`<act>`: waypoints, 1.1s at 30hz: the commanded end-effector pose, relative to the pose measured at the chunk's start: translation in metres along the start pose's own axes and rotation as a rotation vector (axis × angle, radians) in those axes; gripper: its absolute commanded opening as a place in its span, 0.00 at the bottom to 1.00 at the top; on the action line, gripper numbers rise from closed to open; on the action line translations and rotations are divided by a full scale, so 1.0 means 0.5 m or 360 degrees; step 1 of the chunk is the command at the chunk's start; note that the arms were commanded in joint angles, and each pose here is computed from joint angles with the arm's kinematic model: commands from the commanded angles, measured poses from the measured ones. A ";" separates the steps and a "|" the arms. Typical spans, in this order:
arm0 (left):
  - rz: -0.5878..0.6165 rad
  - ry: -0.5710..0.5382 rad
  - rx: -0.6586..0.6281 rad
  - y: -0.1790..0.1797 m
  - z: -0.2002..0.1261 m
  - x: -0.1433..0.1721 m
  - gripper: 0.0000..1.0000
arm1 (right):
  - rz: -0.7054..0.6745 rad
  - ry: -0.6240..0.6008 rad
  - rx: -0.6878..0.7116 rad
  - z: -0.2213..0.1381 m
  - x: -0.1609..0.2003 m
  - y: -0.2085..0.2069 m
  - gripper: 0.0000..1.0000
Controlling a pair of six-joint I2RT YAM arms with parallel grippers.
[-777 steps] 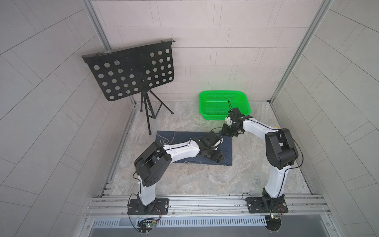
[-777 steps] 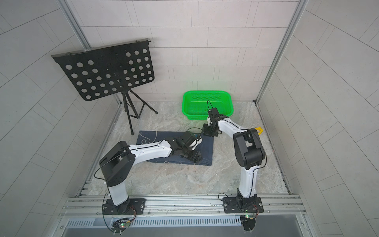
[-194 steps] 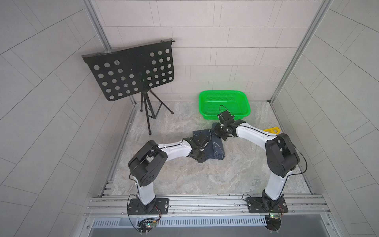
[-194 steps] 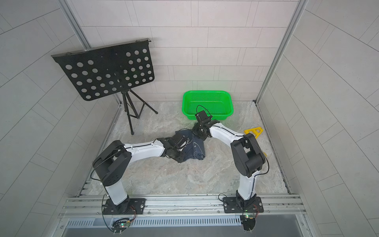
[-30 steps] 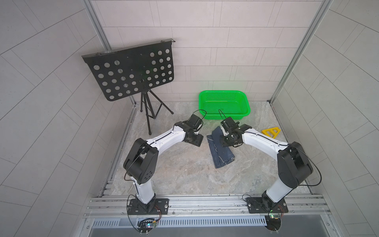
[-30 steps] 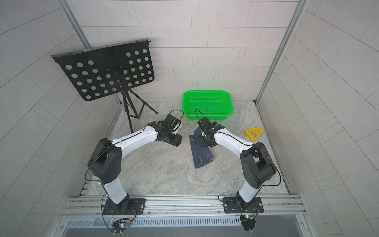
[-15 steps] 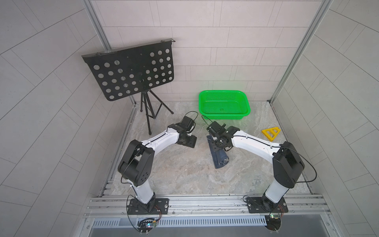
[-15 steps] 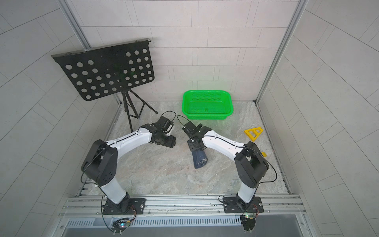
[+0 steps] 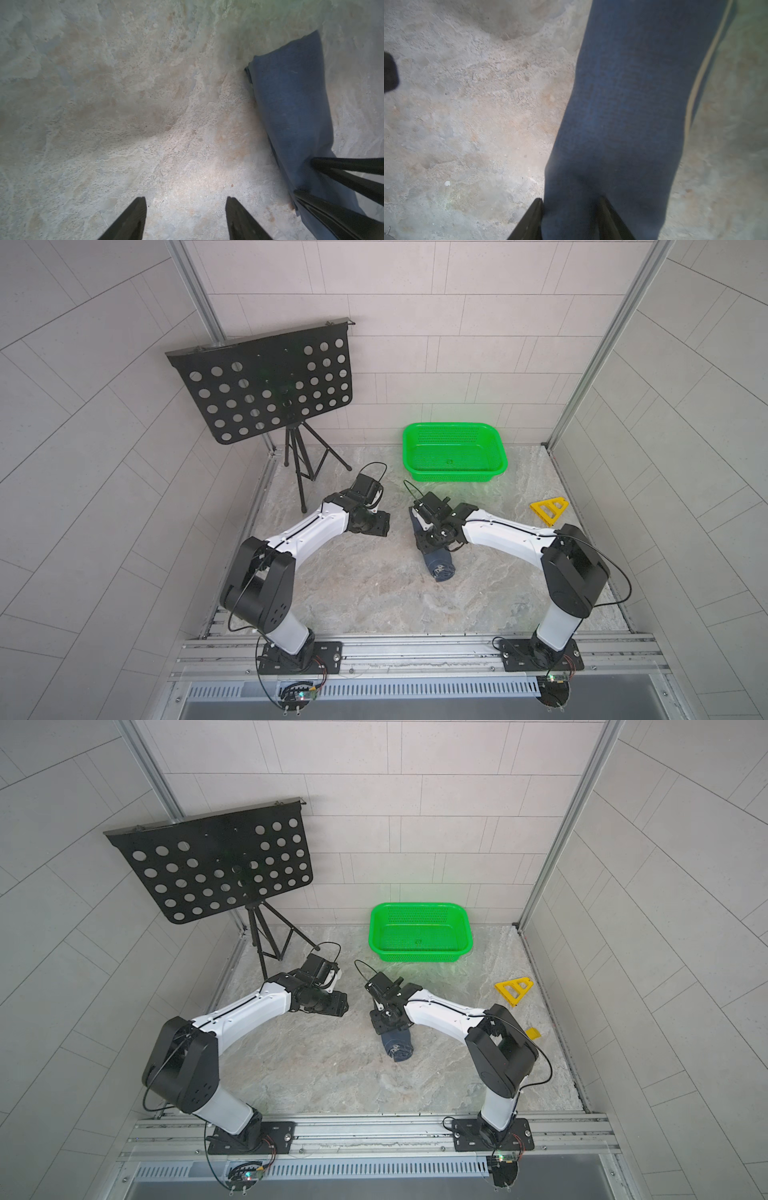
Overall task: Roll up the pillowcase
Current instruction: Roll the pillowcase at the center of the board, then pick up the pillowcase at the center of the board.
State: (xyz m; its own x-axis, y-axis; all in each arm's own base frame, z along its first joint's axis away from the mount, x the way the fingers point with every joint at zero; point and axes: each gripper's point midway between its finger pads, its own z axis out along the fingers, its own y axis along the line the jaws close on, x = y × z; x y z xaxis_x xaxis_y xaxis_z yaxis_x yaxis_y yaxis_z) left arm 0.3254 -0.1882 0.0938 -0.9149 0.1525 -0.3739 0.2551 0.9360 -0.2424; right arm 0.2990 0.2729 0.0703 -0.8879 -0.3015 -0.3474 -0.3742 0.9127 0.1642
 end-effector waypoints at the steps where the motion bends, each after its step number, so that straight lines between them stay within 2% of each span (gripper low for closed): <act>1: -0.0023 -0.0005 0.0028 -0.003 -0.001 0.003 0.68 | 0.0041 0.0061 -0.0062 0.030 0.022 0.004 0.47; 9: -0.0063 -0.0014 0.0120 -0.021 0.011 -0.002 0.68 | 0.0130 0.0076 -0.0246 0.051 0.031 0.018 0.47; 16: -0.0088 -0.0050 0.0191 -0.047 0.022 -0.033 0.68 | 0.0220 -0.0062 -0.0359 -0.036 0.001 0.012 0.47; 22: -0.0008 -0.0110 0.0190 -0.079 0.020 -0.079 0.68 | 0.0381 -0.0051 -0.0307 -0.075 0.072 -0.059 0.44; 27: 0.0191 -0.0128 0.0163 -0.135 0.028 -0.119 0.67 | 0.0418 0.0004 -0.0302 -0.073 0.134 -0.080 0.38; 33: 0.0494 -0.0042 0.0071 -0.184 0.080 -0.113 0.65 | 0.0448 0.0065 -0.0174 -0.048 0.171 -0.123 0.35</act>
State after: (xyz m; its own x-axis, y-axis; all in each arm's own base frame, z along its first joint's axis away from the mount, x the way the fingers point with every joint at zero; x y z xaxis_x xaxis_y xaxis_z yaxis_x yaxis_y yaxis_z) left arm 0.3747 -0.2965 0.1213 -0.8083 0.2986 -0.5074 0.4698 0.8466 -0.2501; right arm 0.2420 0.1976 0.0595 -0.9661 -0.0627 -0.2505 -0.1607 0.9054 0.3931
